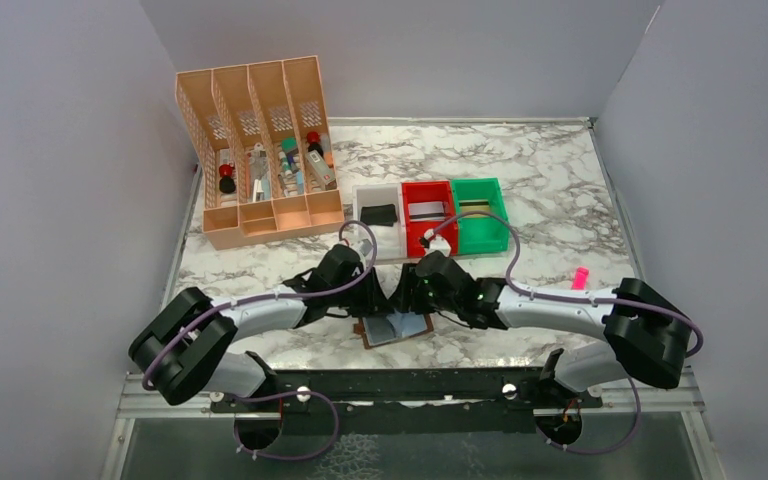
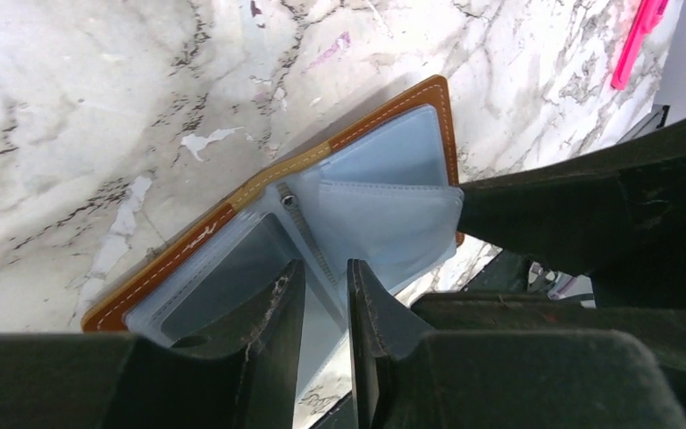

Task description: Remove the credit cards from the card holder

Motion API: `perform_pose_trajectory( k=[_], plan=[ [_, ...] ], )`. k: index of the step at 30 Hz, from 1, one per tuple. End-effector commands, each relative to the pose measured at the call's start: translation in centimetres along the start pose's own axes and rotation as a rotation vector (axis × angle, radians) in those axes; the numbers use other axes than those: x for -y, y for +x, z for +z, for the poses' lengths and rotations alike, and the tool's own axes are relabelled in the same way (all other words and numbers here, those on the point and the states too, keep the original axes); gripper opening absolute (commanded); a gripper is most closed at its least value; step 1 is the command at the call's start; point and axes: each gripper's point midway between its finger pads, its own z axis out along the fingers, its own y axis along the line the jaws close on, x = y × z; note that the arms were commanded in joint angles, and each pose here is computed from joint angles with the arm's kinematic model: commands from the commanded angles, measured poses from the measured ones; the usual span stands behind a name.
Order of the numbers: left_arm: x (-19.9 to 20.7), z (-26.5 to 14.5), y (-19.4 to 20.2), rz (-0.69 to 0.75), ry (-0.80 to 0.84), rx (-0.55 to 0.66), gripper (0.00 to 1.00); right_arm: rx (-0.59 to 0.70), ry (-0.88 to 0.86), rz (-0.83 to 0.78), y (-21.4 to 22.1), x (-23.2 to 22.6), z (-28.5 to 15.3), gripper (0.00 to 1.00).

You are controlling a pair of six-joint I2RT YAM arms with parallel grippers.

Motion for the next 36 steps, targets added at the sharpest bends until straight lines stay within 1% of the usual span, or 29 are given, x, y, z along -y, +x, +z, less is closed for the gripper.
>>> perform_pose_trajectory(
  k=[1,5,8,10,13,17,20,26,31,36],
  plan=[
    [2.5,0.5,-0.3,0.024,0.106,-0.02,0.28,0.027,0.132,-0.026,-1.0,1.8,-0.2,0.53],
    [4.0,1.0,0.6,0.031,0.181,-0.079,0.29,0.044,0.267,-0.03,-1.5,4.0,-0.4,0.53],
    [5.0,1.4,0.9,0.056,0.203,-0.1,0.31,0.06,0.314,-0.023,-1.9,4.8,-0.9,0.53],
    [5.7,1.5,0.9,0.069,0.214,-0.104,0.34,0.072,0.314,-0.009,-2.0,5.1,-1.2,0.54],
    [6.6,1.6,0.7,0.083,0.23,-0.102,0.4,0.074,0.314,0.001,-1.9,5.3,-1.4,0.55],
    [6.9,1.9,0.9,0.089,0.233,-0.116,0.44,0.077,0.342,0.018,-1.8,6.0,-1.8,0.56],
    [6.8,2.4,2.0,0.089,0.233,-0.159,0.44,0.089,0.372,0.046,-1.9,6.8,-2.3,0.56],
    [7.6,3.2,4.3,0.13,0.249,-0.237,0.43,0.106,0.338,0.078,-2.1,6.8,-3.0,0.55],
    [7.7,3.8,5.2,0.121,0.225,-0.241,0.43,0.1,0.341,0.09,-1.6,7.3,-3.6,0.55],
    [8.9,3.6,4.6,0.124,0.243,-0.209,0.53,0.093,0.361,0.093,-1.0,8.1,-4.0,0.55]
  ],
)
